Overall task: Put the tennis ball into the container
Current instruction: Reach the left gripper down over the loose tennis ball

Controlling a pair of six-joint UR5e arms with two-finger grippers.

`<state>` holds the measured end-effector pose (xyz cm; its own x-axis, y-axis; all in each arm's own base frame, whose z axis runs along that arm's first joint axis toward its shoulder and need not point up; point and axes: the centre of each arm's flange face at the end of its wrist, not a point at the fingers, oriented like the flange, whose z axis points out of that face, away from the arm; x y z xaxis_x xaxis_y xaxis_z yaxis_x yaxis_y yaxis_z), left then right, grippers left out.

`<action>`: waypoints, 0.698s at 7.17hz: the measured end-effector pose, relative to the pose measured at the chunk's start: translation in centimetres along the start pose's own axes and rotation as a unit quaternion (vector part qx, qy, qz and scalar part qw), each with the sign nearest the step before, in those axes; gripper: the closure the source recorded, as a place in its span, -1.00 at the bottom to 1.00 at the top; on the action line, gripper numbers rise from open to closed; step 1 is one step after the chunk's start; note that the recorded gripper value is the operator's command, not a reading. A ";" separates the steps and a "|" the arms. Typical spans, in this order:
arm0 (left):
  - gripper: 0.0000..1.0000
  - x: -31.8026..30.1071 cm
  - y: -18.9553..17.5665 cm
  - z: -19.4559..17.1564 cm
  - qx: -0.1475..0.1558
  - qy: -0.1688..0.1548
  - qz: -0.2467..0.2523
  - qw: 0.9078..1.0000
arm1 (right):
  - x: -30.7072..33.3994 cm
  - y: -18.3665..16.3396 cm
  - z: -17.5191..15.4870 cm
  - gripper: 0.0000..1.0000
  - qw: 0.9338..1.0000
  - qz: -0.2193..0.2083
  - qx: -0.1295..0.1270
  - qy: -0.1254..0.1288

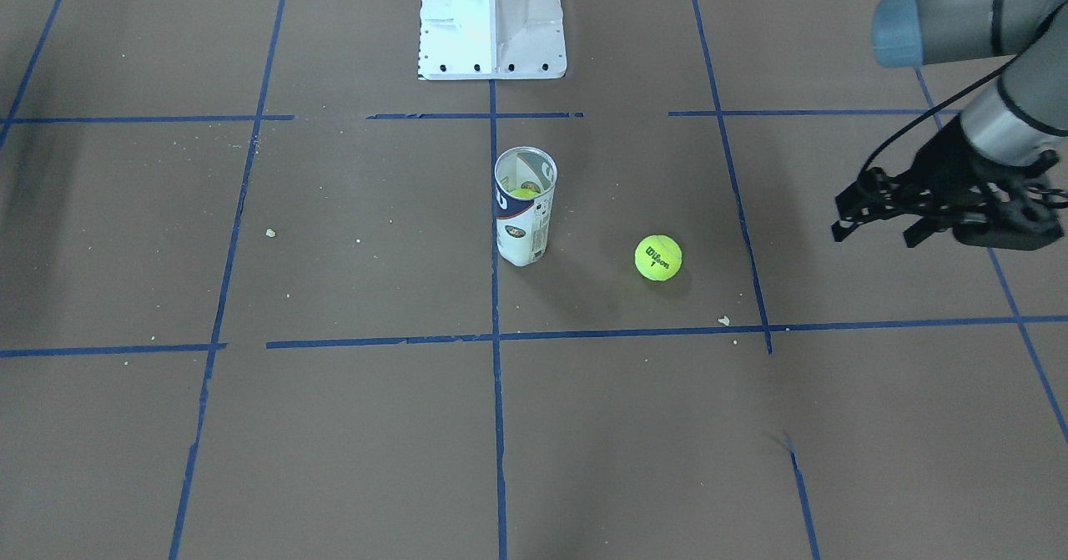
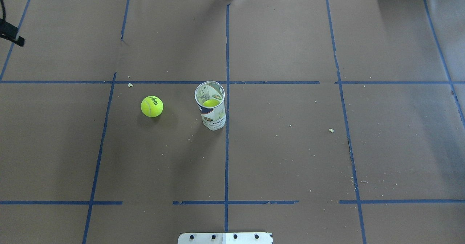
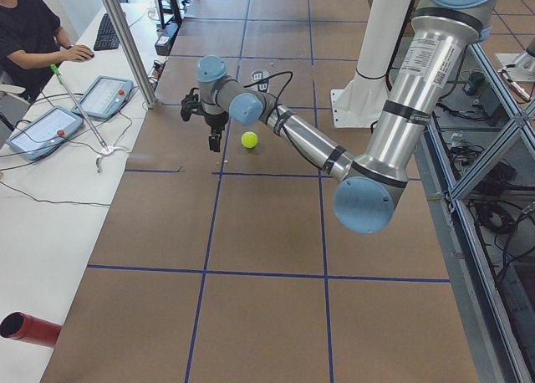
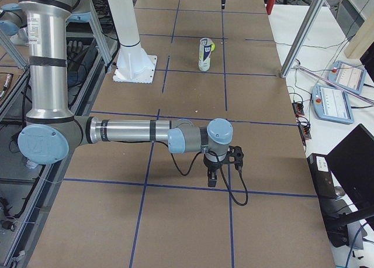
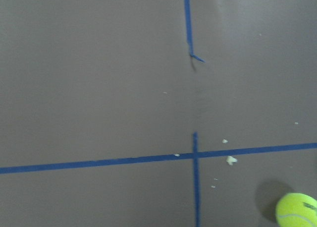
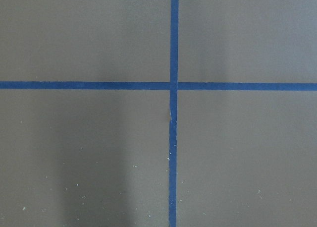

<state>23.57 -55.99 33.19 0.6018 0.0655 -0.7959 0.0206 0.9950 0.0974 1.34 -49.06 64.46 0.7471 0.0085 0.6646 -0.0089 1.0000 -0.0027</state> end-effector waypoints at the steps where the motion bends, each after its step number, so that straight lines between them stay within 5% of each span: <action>1: -1.00 4.7 0.7 3.0 -0.012 -0.001 0.002 1.000 | 0.0 0.0 0.0 -1.00 1.000 0.000 0.000 0.000; 5: -1.00 12.9 4.3 12.4 -0.053 0.003 0.001 0.999 | 0.0 0.0 0.0 -1.00 1.000 0.000 0.000 0.000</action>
<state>41.36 -51.84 30.75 0.5968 0.0676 -0.7996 -0.0655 0.9972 0.0354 1.34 -49.06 64.46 0.7471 0.0085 0.6646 -0.0090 1.0000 -0.0027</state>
